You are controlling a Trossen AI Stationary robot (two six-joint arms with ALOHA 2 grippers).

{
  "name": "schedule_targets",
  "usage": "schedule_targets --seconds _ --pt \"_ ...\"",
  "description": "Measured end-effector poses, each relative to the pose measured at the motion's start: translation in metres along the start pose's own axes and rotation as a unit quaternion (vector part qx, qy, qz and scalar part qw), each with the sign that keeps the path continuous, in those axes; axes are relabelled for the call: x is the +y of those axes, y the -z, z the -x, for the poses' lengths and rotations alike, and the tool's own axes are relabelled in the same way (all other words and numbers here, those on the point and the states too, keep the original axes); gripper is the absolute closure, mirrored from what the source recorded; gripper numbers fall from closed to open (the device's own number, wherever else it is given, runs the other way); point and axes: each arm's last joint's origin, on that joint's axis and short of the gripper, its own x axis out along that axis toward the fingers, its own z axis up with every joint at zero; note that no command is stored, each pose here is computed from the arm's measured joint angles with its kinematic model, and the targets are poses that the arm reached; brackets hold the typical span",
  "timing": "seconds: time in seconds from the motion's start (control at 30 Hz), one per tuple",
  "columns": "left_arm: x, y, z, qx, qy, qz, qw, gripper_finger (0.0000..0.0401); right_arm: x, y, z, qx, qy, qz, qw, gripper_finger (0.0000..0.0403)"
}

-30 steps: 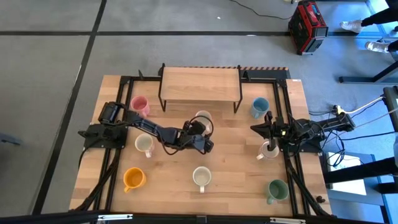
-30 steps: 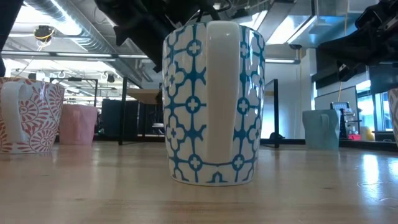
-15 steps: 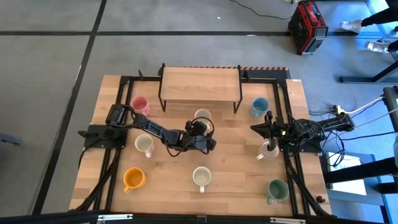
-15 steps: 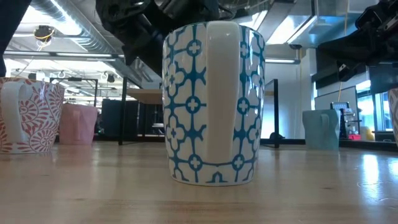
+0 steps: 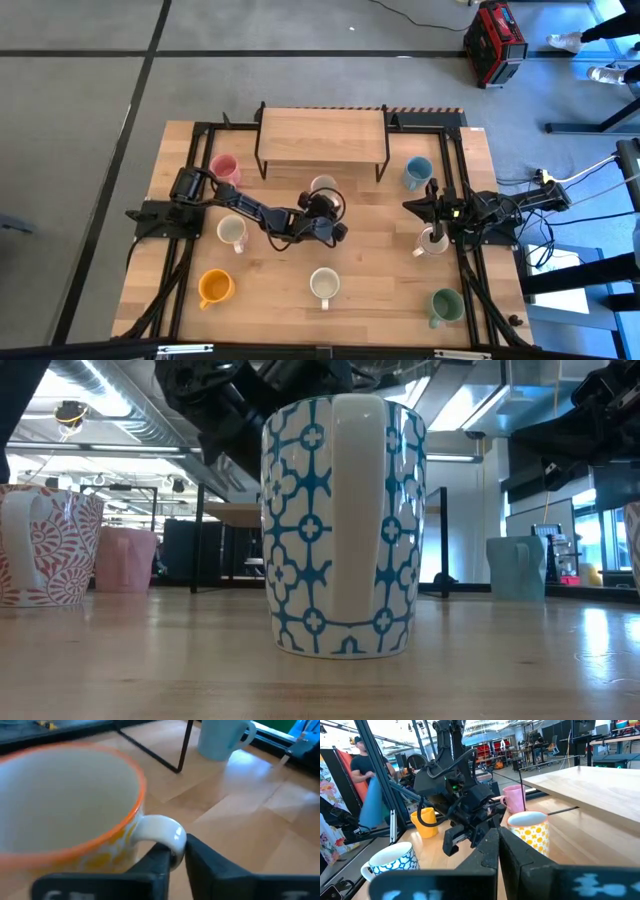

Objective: Place coffee mugs
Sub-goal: Put the yellow pattern mug on the shelf

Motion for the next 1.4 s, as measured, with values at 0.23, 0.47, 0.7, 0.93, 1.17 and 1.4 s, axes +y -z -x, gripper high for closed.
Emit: schedule_targets --seconds 0.23,0.47,0.7,0.93,1.17,1.4 --pt "0.0 0.0 0.0 0.0 -0.001 -0.004 1.0 0.0384 0.0 0.0 0.0 0.0 0.0 0.0 1.0 0.04" --pt "-0.008 -0.008 0.012 0.022 0.061 -0.018 0.998 0.0384 0.0 0.0 0.0 0.0 0.0 0.0 1.0 0.04" --pt "-0.02 -0.042 0.048 0.018 0.152 -0.004 0.988 0.0384 0.0 0.0 0.0 0.0 0.0 0.0 1.0 0.04" --pt "-0.013 -0.091 0.084 -0.005 0.217 0.015 0.976 0.0384 0.0 0.0 0.0 0.0 -0.001 0.0 1.0 0.04" --pt "0.014 -0.136 0.113 -0.02 0.241 0.019 0.97 0.0384 0.0 -0.006 0.001 -0.003 0.008 0.0 1.0 0.04" --pt "0.05 -0.17 0.127 -0.014 0.276 -0.021 0.961 0.0384 0.001 -0.025 0.003 -0.03 0.047 -0.03 0.998 0.04"
